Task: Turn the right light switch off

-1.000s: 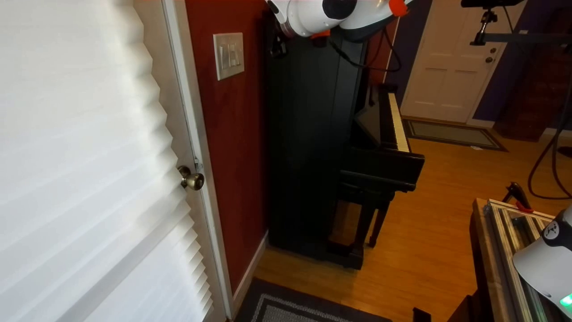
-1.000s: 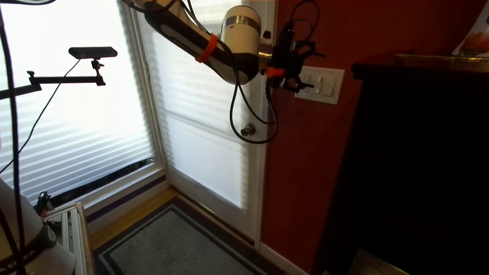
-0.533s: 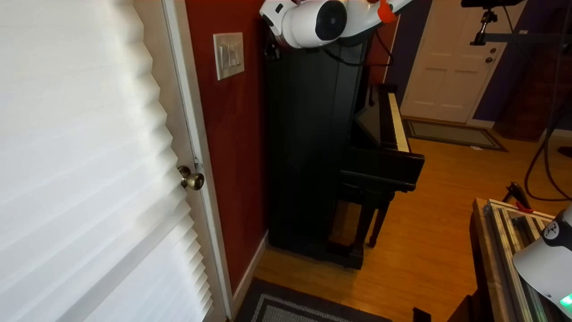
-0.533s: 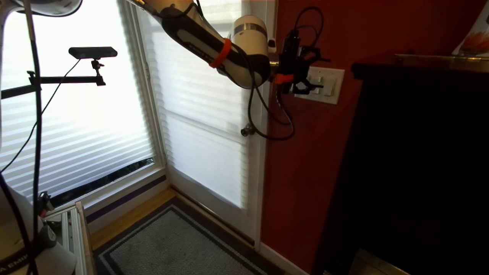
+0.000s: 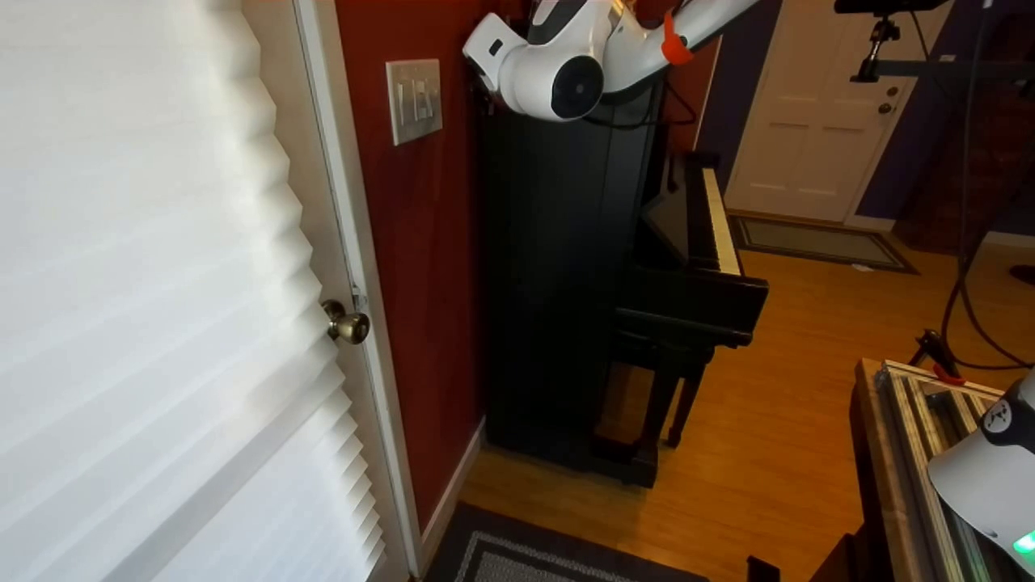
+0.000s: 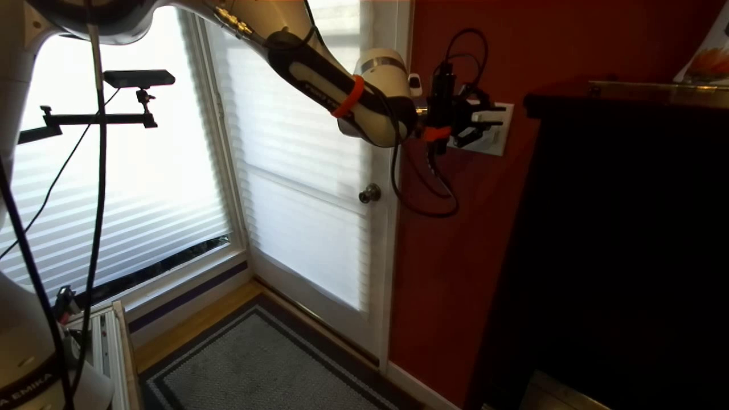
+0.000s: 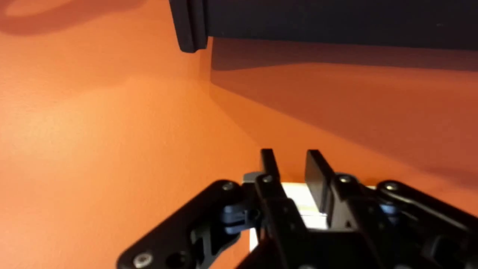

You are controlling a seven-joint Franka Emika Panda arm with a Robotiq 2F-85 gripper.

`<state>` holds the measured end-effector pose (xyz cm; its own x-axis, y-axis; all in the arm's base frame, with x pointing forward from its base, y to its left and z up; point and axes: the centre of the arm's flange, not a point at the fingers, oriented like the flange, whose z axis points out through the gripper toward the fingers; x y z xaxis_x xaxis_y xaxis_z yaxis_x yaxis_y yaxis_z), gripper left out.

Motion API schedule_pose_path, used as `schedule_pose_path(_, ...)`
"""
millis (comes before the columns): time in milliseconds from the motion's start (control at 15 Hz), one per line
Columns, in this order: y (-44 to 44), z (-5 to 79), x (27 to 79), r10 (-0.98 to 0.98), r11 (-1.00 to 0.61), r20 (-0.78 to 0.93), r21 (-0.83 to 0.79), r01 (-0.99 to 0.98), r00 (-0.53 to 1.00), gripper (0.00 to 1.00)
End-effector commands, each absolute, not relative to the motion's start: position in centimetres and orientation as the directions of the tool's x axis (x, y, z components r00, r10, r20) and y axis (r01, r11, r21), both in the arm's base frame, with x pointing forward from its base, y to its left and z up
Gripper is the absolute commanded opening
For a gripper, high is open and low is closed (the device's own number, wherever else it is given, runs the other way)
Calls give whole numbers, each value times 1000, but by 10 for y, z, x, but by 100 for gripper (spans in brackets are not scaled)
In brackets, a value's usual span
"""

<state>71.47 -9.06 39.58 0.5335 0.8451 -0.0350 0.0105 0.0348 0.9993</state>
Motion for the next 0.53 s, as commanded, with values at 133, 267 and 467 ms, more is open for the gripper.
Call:
schedule_pose_path(133,-89,380,728,862,24,7,998,-54,506,0)
schedule_pose_path(267,-87,376,730,873,27,2,998,-53,488,0)
schedule_pose_path(467,-87,370,736,882,44,-11,997,-58,472,0)
